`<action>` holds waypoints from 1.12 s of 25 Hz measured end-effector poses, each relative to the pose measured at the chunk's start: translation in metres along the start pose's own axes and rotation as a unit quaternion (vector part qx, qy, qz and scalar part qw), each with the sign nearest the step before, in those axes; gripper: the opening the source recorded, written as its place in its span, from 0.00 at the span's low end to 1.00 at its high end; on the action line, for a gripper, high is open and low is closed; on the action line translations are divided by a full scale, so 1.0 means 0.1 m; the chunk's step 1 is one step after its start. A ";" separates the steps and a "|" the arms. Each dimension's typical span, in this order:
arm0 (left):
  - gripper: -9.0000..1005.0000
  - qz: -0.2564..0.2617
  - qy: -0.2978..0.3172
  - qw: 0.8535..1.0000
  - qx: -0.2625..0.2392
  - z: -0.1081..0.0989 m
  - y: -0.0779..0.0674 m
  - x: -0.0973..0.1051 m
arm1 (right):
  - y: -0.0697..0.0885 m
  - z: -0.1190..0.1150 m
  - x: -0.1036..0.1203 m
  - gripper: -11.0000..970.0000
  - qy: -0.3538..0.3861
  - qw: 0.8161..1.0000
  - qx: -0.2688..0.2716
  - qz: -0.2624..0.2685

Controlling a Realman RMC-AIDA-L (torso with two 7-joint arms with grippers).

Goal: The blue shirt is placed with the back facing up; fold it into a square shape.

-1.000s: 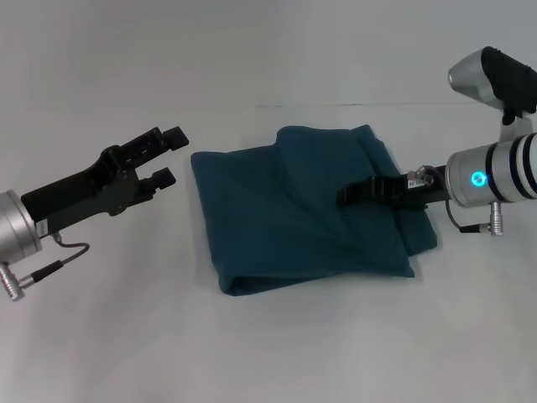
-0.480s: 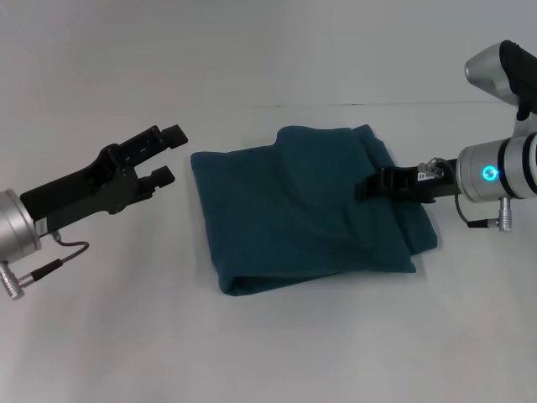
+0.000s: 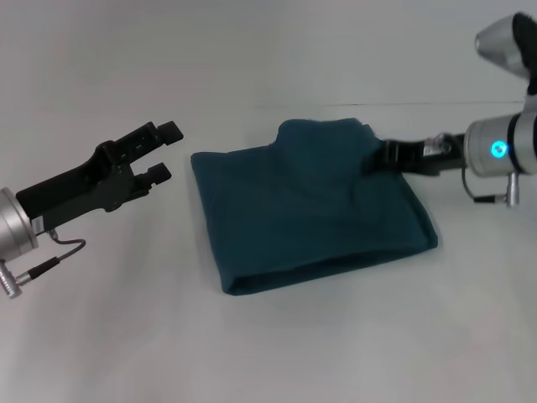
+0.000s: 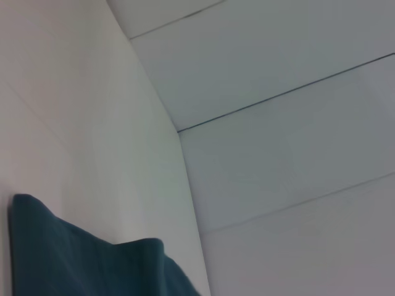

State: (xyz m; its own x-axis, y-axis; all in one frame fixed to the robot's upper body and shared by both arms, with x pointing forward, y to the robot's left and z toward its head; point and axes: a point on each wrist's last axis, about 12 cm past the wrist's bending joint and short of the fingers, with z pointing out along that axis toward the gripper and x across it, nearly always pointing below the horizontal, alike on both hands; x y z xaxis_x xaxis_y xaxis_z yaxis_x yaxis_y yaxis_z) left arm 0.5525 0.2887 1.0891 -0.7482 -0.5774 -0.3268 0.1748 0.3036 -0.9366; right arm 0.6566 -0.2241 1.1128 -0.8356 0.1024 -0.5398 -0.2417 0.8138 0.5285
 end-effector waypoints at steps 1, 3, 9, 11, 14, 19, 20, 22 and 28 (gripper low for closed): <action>0.95 0.000 -0.001 1.000 0.000 -0.01 0.00 0.00 | 0.02 -0.04 -0.06 0.10 -0.007 1.000 -0.002 -0.009; 0.95 -0.001 -0.003 1.000 0.000 -0.02 0.01 -0.01 | 0.05 -0.11 -0.14 0.08 -0.015 1.000 -0.005 -0.022; 0.95 -0.003 -0.010 1.000 0.001 -0.05 0.01 -0.02 | 0.16 -0.24 -0.39 0.08 -0.026 0.998 -0.009 -0.057; 0.95 -0.003 -0.010 1.000 0.001 -0.05 0.01 -0.03 | 0.17 -0.22 -0.40 0.08 -0.022 0.998 -0.008 -0.060; 0.95 -0.003 -0.012 1.000 0.000 -0.06 0.01 -0.03 | 0.14 -0.18 -0.36 0.08 -0.016 0.998 0.001 -0.063; 0.95 -0.005 -0.016 1.000 -0.001 -0.08 0.02 -0.03 | 0.08 -0.12 -0.29 0.08 -0.008 0.998 0.018 -0.061; 0.95 -0.005 -0.017 1.000 -0.001 -0.08 0.02 -0.03 | 0.07 -0.11 -0.28 0.08 -0.007 0.998 0.021 -0.062; 0.95 -0.005 -0.017 1.000 -0.001 -0.08 0.03 -0.03 | 0.06 -0.10 -0.27 0.08 -0.006 0.998 0.026 -0.063; 0.95 -0.005 -0.017 1.000 -0.001 -0.07 0.03 -0.03 | 0.04 -0.07 -0.22 0.08 0.000 0.997 0.036 -0.065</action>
State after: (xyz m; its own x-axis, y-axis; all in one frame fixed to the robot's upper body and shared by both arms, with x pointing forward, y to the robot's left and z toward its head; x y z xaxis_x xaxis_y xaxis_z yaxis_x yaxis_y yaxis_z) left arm 0.5505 0.2968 1.0887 -0.7273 -0.6062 -0.3219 0.1657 0.3001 -0.9394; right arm 0.6711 -0.2272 1.1311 -0.7998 -0.0076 -0.6002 -0.3124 0.8592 0.4053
